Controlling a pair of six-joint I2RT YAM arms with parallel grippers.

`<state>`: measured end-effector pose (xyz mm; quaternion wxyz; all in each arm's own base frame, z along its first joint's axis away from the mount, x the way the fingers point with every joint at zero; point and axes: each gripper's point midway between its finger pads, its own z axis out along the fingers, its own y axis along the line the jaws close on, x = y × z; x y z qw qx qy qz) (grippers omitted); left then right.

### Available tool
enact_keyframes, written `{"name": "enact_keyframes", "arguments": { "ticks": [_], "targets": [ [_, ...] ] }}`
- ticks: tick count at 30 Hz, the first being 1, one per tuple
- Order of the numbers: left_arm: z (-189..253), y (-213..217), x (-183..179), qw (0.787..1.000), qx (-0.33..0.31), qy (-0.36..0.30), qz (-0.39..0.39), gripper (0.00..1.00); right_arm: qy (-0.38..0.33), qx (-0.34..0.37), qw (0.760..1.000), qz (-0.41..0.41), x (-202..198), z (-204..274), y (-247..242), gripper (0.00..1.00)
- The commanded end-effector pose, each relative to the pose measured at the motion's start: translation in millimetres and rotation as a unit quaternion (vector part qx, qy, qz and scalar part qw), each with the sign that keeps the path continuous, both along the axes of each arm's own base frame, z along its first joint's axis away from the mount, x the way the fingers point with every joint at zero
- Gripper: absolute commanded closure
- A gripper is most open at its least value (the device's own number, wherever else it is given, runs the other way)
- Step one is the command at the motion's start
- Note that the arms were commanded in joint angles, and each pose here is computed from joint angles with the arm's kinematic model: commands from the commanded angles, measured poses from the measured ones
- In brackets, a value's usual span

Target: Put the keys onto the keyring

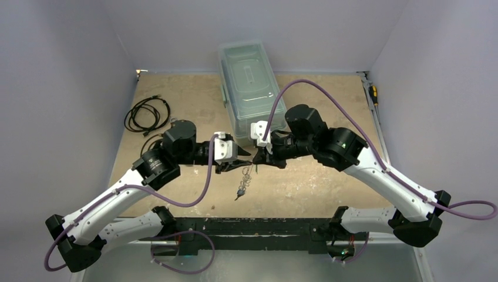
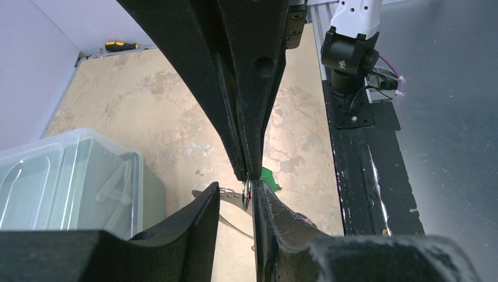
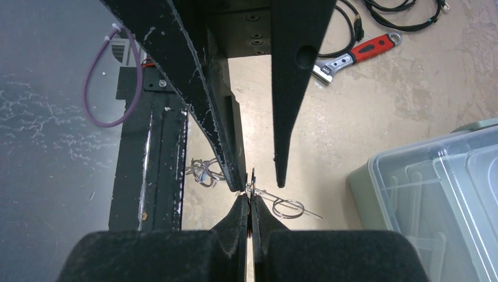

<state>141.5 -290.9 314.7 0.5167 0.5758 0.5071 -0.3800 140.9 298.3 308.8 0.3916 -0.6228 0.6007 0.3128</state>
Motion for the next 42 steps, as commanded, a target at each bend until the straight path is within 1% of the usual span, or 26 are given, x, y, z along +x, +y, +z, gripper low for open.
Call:
{"name": "enact_keyframes", "arguments": {
  "ticks": [1,3,6,13,19,20,26,27,32,33,36,37,40,42],
  "targets": [
    [3,-5,-3,1.0,-0.011,0.001,-0.015,0.71,-0.031,0.041,0.999,0.012,-3,32,3,1.0],
    [2,-6,-2,1.0,-0.01,0.001,-0.015,0.68,-0.032,0.044,0.998,0.012,-3,33,3,1.0],
    [1,-6,-2,1.0,-0.01,0.002,-0.014,0.67,-0.031,0.046,0.998,0.015,-3,34,4,1.0],
    [3,-6,2,1.0,-0.015,0.003,-0.001,0.75,-0.033,0.055,0.998,0.023,-6,35,5,1.0],
    [-1,-5,2,1.0,-0.011,0.006,0.001,0.76,-0.036,0.063,0.997,0.031,-8,39,7,1.0],
    [-1,-6,2,1.0,-0.011,0.007,0.0,0.78,-0.036,0.064,0.997,0.033,-9,39,7,1.0],
    [-3,-7,2,1.0,-0.009,0.007,-0.004,0.98,-0.039,0.073,0.996,0.038,-11,41,7,1.0],
    [-3,-7,2,1.0,-0.008,0.008,-0.004,1.0,-0.042,0.077,0.995,0.038,-11,42,7,1.0],
    [0,-9,8,1.0,-0.019,0.004,0.009,1.0,-0.053,0.098,0.993,0.026,-8,48,7,1.0],
    [2,-9,9,1.0,-0.028,0.002,0.014,1.0,-0.054,0.1,0.993,0.017,-5,48,7,0.95],
    [8,-8,13,0.998,-0.051,-0.008,0.028,1.0,-0.055,0.112,0.992,0.001,-3,51,6,0.7],
    [10,-8,14,0.998,-0.057,-0.011,0.032,1.0,-0.058,0.113,0.992,-0.01,0,51,4,0.64],
    [15,-5,17,0.996,-0.075,-0.021,0.047,1.0,-0.072,0.126,0.988,-0.045,7,56,-4,0.53],
    [15,-2,18,0.995,-0.079,-0.023,0.057,1.0,-0.082,0.142,0.985,-0.057,7,62,-9,0.5]
  ]
}}
